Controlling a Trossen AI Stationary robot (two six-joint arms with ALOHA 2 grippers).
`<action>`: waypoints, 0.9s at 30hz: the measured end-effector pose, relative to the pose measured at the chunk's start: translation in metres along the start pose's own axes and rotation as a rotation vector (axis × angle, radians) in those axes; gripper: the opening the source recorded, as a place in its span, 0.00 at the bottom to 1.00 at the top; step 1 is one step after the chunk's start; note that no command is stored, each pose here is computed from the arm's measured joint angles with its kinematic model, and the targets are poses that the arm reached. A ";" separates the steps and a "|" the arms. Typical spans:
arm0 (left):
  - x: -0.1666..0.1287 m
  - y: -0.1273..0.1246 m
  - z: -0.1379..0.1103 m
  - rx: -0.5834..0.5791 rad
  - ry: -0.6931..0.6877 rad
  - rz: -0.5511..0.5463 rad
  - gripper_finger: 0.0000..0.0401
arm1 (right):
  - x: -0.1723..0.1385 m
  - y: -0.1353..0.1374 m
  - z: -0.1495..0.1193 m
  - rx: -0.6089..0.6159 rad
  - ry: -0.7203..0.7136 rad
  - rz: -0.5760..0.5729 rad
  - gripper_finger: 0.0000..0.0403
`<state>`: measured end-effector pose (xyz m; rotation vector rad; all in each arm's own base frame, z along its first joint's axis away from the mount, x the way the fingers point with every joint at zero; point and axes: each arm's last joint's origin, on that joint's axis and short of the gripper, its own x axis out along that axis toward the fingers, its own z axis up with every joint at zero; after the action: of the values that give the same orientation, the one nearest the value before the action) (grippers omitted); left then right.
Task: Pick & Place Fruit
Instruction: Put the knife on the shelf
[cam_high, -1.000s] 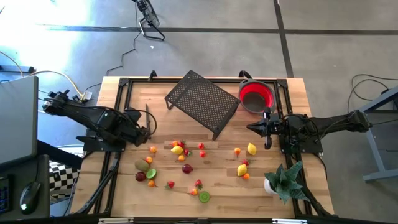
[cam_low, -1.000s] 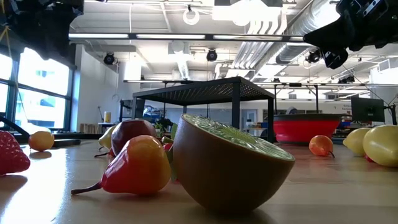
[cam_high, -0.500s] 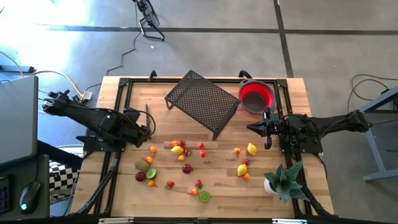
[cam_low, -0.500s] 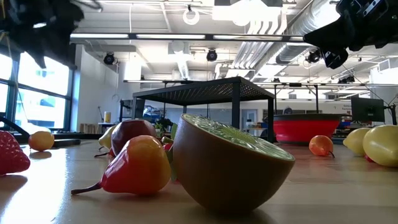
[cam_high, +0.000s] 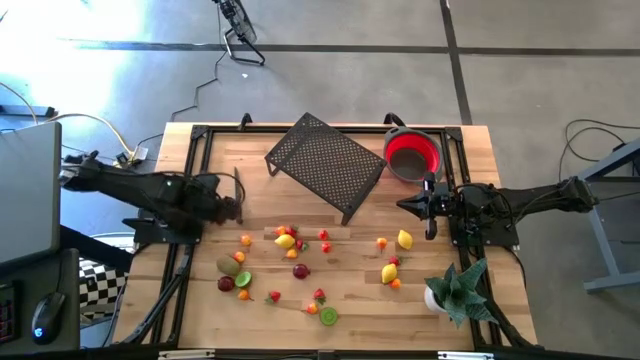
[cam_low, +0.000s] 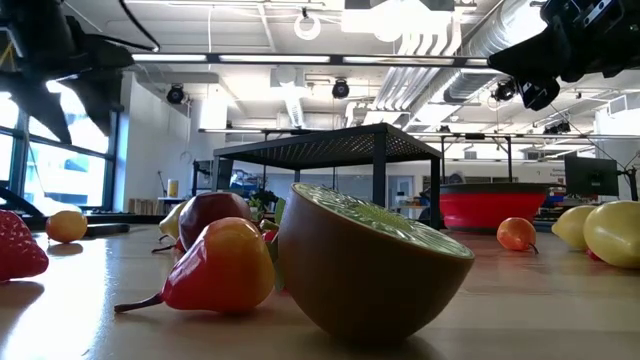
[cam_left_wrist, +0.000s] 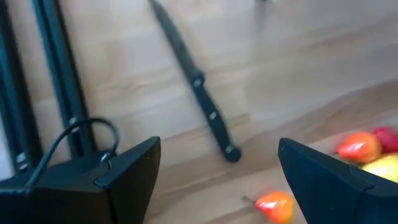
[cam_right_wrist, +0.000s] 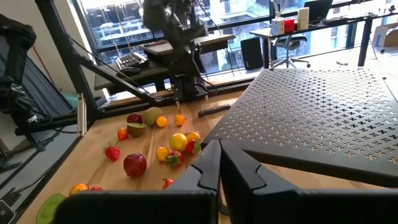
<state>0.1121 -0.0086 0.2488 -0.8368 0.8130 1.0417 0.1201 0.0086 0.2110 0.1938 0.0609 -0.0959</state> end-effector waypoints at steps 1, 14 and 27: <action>0.000 0.000 0.004 -0.012 -0.008 -0.014 0.80 | 0.000 0.000 0.000 0.000 0.000 0.000 0.01; 0.038 -0.014 0.044 0.033 0.083 0.048 0.80 | 0.000 0.000 0.000 0.000 0.000 0.000 0.01; 0.085 -0.029 0.052 0.129 0.329 0.107 0.80 | 0.000 0.000 0.000 -0.001 0.003 0.000 0.01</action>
<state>0.1722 0.0624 0.2037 -0.8737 1.2021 0.9449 0.1201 0.0086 0.2107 0.1929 0.0641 -0.0961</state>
